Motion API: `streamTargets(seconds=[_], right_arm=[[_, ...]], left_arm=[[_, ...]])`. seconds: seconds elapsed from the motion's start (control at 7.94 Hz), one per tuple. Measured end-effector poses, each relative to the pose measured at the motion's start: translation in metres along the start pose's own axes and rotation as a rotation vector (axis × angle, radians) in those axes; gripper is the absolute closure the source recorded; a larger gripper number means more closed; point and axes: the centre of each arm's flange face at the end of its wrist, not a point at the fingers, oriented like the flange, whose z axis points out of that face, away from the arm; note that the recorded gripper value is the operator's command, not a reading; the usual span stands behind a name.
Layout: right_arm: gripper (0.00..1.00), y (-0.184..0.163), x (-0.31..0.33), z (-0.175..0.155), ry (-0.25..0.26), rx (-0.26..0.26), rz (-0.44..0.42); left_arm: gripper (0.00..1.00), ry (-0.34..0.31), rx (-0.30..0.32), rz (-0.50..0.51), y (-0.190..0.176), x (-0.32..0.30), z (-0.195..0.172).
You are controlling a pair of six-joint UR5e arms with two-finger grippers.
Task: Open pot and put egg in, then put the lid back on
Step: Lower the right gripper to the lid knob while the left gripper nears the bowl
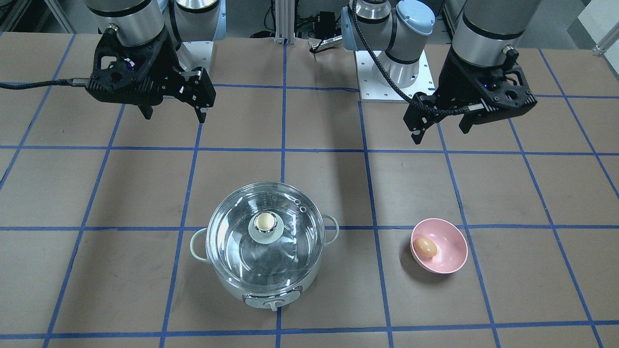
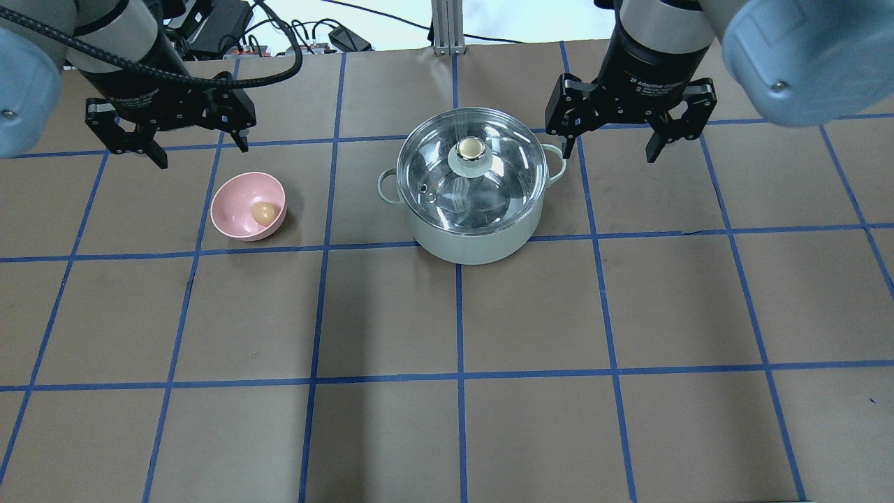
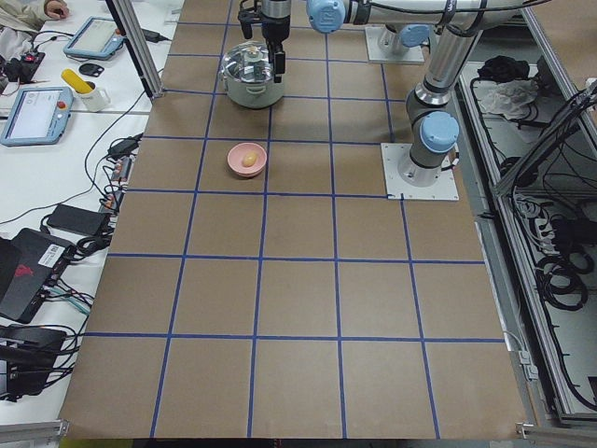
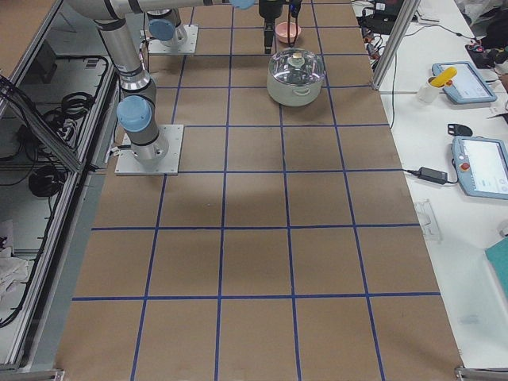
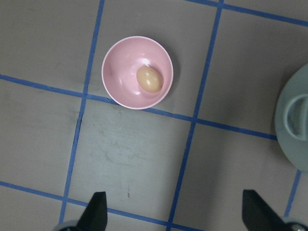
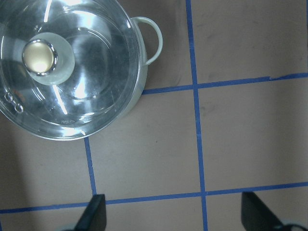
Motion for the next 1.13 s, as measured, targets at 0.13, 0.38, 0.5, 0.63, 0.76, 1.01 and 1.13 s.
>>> streamTargets(seconds=[0.13,0.38,0.5,0.63,0.76,1.01,1.13], right_arm=[[0.00,-0.013,-0.004,-0.001,-0.004,0.008,0.015],[0.00,-0.048,-0.034,0.006,-0.028,0.038,0.056],[0.00,-0.058,-0.067,0.020,-0.038,0.054,0.066],[0.00,-0.067,-0.096,0.043,-0.043,0.063,0.071],[0.00,-0.081,-0.116,0.077,-0.041,0.059,0.080],[0.00,-0.101,-0.134,0.134,-0.040,0.053,0.084],[0.00,-0.104,-0.136,0.151,-0.036,0.046,0.086]], left_arm=[[0.00,0.001,-0.005,-0.008,-0.024,-0.017,0.020],[0.00,0.005,0.026,-0.034,-0.078,-0.032,0.076],[0.00,0.005,0.015,-0.046,-0.092,-0.034,0.101],[0.00,0.006,-0.001,-0.052,-0.099,-0.035,0.118],[0.00,0.015,-0.022,-0.051,-0.102,-0.034,0.133],[0.00,0.027,-0.052,-0.053,-0.109,-0.032,0.161],[0.00,0.029,-0.057,-0.054,-0.110,-0.033,0.168]])
